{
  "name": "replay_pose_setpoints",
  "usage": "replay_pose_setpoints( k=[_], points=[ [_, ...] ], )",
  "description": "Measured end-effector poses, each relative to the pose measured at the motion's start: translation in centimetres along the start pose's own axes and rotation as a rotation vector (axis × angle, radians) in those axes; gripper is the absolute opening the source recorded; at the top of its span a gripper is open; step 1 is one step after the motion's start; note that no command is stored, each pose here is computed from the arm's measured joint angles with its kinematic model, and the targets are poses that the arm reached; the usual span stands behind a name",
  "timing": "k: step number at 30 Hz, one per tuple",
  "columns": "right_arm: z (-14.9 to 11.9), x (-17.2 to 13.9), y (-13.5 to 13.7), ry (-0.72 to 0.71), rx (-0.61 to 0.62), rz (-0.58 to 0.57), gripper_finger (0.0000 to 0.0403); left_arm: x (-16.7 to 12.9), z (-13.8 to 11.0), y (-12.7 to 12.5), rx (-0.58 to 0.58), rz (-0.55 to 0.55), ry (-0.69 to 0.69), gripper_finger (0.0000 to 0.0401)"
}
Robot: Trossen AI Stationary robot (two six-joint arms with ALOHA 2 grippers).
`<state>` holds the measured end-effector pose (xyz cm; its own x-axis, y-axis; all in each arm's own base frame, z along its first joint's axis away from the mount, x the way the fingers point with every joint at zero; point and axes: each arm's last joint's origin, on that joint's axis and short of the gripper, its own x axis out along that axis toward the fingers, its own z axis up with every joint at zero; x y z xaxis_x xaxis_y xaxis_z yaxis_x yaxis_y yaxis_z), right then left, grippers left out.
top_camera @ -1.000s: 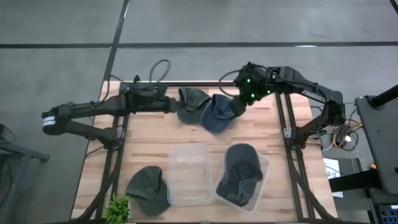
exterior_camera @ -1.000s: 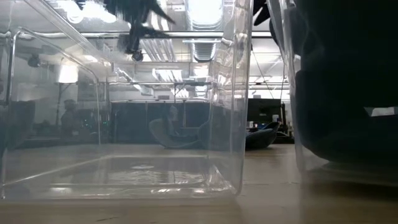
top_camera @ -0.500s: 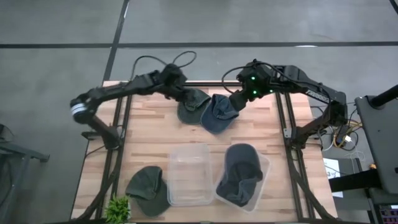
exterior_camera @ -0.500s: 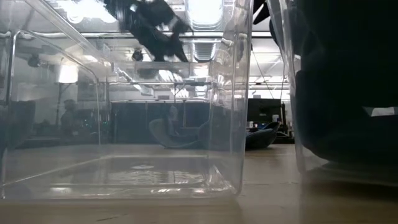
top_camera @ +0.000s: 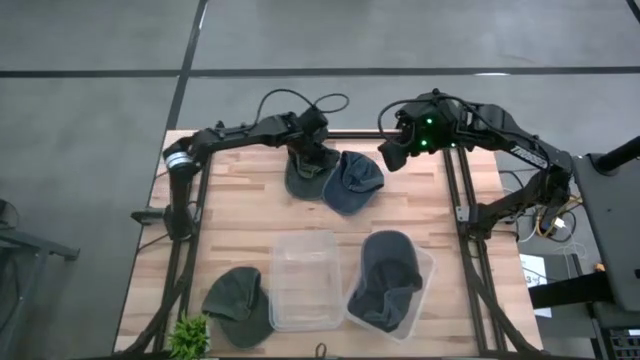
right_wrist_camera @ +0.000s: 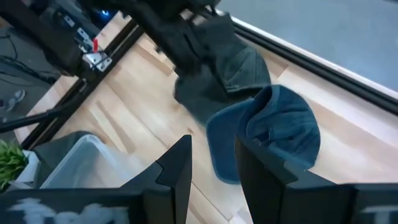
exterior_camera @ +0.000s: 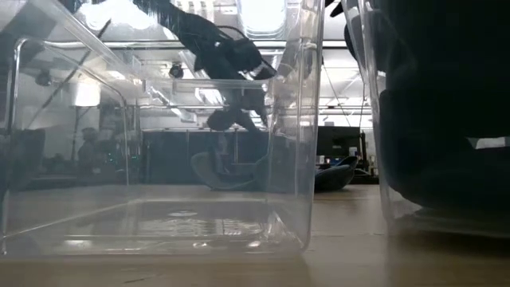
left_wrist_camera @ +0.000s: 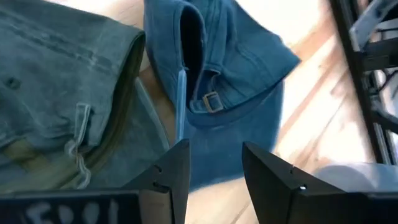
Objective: Pick & Place hat
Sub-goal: Put the blue cap into the right transparent container
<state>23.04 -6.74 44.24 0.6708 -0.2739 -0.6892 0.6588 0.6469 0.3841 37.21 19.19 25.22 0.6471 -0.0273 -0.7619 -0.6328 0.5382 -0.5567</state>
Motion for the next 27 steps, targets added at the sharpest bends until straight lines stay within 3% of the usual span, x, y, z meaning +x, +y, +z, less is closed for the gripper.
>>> replay_pose_setpoints(
  k=[9, 27],
  points=[
    [0.3, -0.4, 0.1, -0.039, -0.010, 0.028, 0.0118, 2.5, 0.2, 0.4, -0.008, 0.090, 0.037, 0.0138],
    [0.3, -0.3, 0.2, -0.038, -0.056, 0.026, 0.0118, 5.1, -0.7, 0.5, 0.053, 0.114, 0.070, 0.0129]
  ],
)
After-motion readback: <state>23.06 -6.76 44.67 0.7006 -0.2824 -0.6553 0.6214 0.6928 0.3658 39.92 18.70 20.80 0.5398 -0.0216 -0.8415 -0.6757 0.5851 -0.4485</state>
